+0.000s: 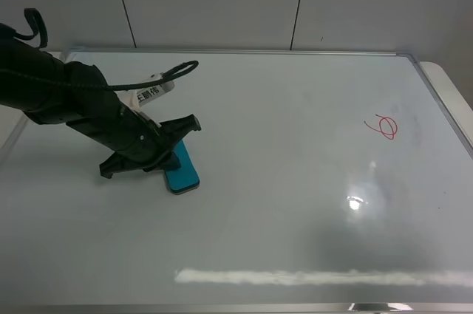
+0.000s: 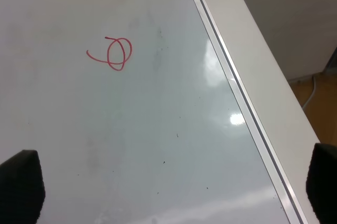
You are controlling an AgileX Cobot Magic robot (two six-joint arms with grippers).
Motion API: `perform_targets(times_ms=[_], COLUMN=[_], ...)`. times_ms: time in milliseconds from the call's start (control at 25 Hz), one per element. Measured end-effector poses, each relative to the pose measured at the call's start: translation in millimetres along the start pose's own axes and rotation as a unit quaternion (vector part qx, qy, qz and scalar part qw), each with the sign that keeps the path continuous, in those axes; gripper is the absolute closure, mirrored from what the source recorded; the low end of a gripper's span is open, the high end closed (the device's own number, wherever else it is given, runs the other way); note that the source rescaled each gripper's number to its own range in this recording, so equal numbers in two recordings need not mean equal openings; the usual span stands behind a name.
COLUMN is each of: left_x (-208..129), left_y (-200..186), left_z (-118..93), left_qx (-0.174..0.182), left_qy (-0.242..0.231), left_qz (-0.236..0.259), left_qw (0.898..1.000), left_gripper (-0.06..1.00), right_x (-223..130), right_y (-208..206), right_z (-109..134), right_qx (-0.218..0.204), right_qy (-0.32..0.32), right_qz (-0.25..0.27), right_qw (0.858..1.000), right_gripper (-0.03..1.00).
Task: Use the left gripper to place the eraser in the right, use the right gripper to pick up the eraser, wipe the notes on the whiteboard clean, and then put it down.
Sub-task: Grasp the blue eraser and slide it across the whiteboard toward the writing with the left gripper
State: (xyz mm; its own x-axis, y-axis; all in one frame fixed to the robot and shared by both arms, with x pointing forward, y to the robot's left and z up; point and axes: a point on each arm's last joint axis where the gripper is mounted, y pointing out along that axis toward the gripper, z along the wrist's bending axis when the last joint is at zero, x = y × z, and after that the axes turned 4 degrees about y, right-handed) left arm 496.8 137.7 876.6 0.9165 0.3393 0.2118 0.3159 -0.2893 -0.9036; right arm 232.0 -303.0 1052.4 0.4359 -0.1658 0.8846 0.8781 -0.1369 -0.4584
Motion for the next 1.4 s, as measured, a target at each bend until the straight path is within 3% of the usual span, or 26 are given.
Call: perform_targets(times_ms=[280, 640, 840, 1000, 1200, 1400], left_x=[-36, -72, -78, -74, -66, -63], left_y=[26, 76, 92, 104, 112, 112], left_z=[-66, -164, -206, -232, -257, -264], left_qx=[-0.037, -0.088, -0.123, -0.155, -0.178, -0.177], left_qy=[0.024, 0.036, 0.009, 0.014, 0.076, 0.115], left_qz=[0.087, 0.197, 0.203, 0.194, 0.169, 0.158], left_qw=[0.995, 0.976, 0.971, 0.968, 0.967, 0.965], left_gripper=[0.94, 0.94, 0.94, 0.94, 0.94, 0.94], right_x=[0, 0, 0, 0, 0, 0], right_y=[0, 0, 0, 0, 0, 0], right_z=[0, 0, 0, 0, 0, 0], right_qx=[0.0, 0.0, 0.0, 0.0, 0.0, 0.0], right_qy=[0.0, 0.0, 0.0, 0.0, 0.0, 0.0], right_qz=[0.0, 0.0, 0.0, 0.0, 0.0, 0.0], right_qw=[1.0, 1.0, 1.0, 1.0, 1.0, 1.0], right_gripper=[-0.03, -0.03, -0.03, -0.03, -0.03, -0.03])
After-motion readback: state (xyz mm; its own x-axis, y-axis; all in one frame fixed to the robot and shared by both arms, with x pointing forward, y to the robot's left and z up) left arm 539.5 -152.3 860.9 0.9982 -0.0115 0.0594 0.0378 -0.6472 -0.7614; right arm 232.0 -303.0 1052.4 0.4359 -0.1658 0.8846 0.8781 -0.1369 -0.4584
